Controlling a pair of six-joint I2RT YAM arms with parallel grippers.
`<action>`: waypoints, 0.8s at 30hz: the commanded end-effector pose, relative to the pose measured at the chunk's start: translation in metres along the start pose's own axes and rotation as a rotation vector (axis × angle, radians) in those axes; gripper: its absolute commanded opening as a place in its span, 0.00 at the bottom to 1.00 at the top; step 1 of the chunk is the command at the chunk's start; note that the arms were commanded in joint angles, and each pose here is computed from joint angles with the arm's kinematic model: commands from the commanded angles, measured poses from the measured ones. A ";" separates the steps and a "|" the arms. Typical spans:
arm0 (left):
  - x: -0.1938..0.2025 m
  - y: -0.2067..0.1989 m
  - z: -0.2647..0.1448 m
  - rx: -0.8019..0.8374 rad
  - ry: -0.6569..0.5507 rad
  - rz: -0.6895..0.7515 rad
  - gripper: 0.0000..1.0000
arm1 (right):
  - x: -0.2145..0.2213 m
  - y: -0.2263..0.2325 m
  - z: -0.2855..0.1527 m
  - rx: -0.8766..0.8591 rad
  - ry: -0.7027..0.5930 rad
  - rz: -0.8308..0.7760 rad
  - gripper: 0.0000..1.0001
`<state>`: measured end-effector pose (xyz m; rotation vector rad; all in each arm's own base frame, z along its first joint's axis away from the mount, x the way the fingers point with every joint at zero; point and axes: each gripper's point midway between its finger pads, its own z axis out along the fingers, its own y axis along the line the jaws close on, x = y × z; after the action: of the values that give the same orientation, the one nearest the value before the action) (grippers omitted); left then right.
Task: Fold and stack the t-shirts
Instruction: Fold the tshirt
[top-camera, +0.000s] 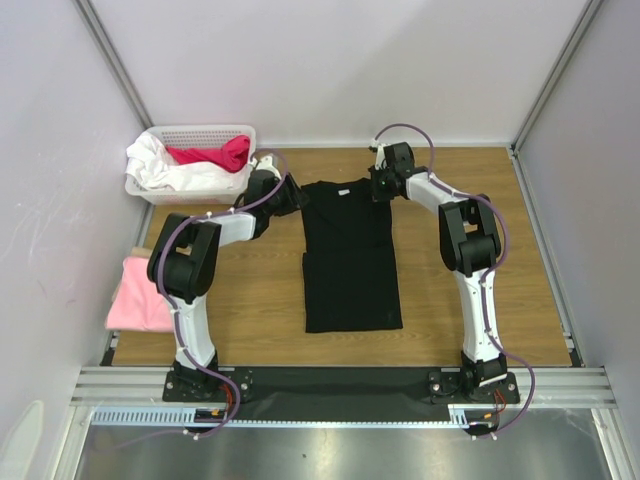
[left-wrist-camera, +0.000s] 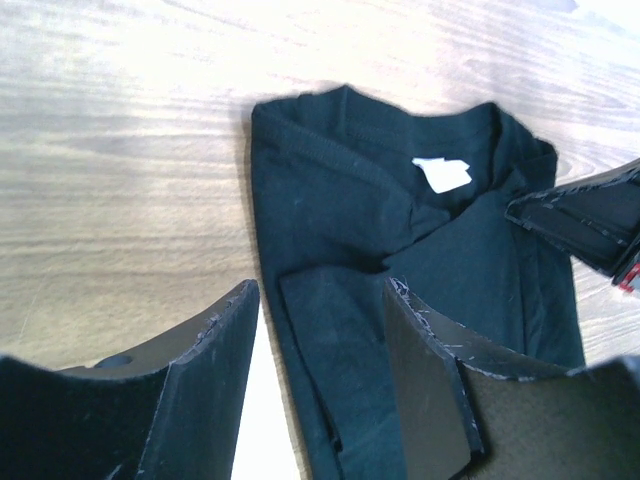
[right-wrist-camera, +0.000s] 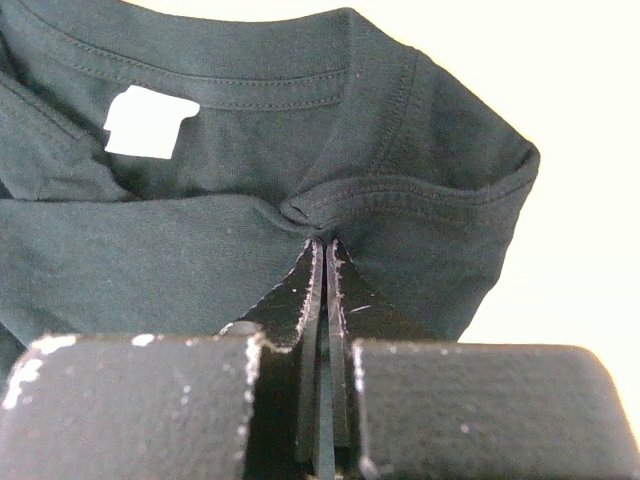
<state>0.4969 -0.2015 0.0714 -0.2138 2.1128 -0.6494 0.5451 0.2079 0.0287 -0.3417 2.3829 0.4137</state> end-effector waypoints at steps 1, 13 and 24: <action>-0.017 -0.013 -0.011 0.039 -0.046 0.015 0.58 | -0.024 -0.016 -0.008 0.102 -0.067 0.024 0.00; -0.012 -0.011 -0.009 0.038 -0.036 0.010 0.58 | -0.031 -0.031 -0.024 0.124 -0.124 0.158 0.00; -0.006 -0.014 -0.033 0.027 0.020 0.008 0.66 | -0.052 -0.002 -0.054 -0.029 -0.153 0.149 0.54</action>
<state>0.4832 -0.1983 0.0615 -0.2179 2.1602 -0.6415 0.5509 0.1839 0.0369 -0.0898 2.3707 0.4311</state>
